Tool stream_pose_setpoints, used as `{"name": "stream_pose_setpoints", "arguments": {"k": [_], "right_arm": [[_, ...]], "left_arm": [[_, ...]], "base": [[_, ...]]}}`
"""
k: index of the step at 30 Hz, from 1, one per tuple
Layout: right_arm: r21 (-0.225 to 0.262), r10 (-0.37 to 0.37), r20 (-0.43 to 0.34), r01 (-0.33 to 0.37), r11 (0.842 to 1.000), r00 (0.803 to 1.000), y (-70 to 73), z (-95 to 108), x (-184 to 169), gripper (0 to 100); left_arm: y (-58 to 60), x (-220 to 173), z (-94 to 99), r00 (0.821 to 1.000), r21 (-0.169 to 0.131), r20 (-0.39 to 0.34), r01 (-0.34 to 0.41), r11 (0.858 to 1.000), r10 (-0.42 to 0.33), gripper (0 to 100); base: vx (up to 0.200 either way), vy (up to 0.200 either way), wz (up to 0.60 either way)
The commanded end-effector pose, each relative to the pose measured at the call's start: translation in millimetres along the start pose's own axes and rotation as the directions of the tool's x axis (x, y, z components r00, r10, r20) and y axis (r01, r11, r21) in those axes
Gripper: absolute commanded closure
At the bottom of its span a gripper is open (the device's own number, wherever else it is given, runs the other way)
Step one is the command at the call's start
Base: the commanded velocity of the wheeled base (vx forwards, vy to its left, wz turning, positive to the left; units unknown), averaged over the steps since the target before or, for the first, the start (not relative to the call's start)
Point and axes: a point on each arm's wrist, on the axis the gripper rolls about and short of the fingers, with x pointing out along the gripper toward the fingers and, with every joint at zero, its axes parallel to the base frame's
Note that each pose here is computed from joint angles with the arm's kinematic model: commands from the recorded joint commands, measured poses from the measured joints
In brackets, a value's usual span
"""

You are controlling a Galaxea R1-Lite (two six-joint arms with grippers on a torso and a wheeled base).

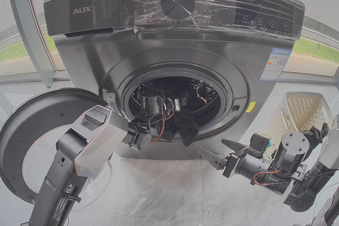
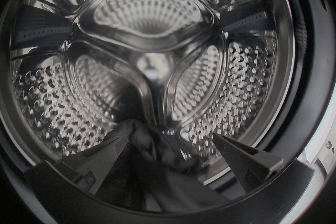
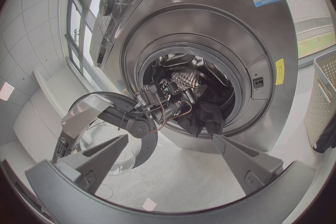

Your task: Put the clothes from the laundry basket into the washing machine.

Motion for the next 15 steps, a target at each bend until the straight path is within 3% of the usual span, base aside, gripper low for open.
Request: {"name": "stream_pose_setpoints", "arguments": {"k": [1, 2, 7, 15], "right_arm": [[0.000, 0.003, 0.005, -0.003, 1.000, 1.000, 0.6, 1, -1, 0], [0.000, 0.003, 0.003, -0.003, 1.000, 1.000, 0.8, 1, -1, 0], [-0.001, 0.005, -0.001, -0.005, 1.000, 1.000, 1.2, 0, -1, 0], [0.001, 0.003, -0.002, -0.003, 1.000, 1.000, 0.8, 0, -2, 0]], "left_arm": [[-8.2, -50, 18.1, 0.983, 0.027, -0.174, 0.065, 0.998, -0.059, 0], [-8.6, -61, 9.5, 0.968, 0.037, -0.238, 0.086, 0.996, -0.075, 0], [-5.6, -62, -18.3, 0.950, 0.068, -0.303, 0.100, 0.993, -0.075, 0], [9.4, -37, -63.4, 0.945, 0.087, -0.324, 0.079, 0.993, -0.047, 0]], "base": [[0.000, 0.000, 0.00], [0.000, 0.000, 0.00], [0.000, 0.000, 0.00], [0.000, 0.000, 0.00]]}}
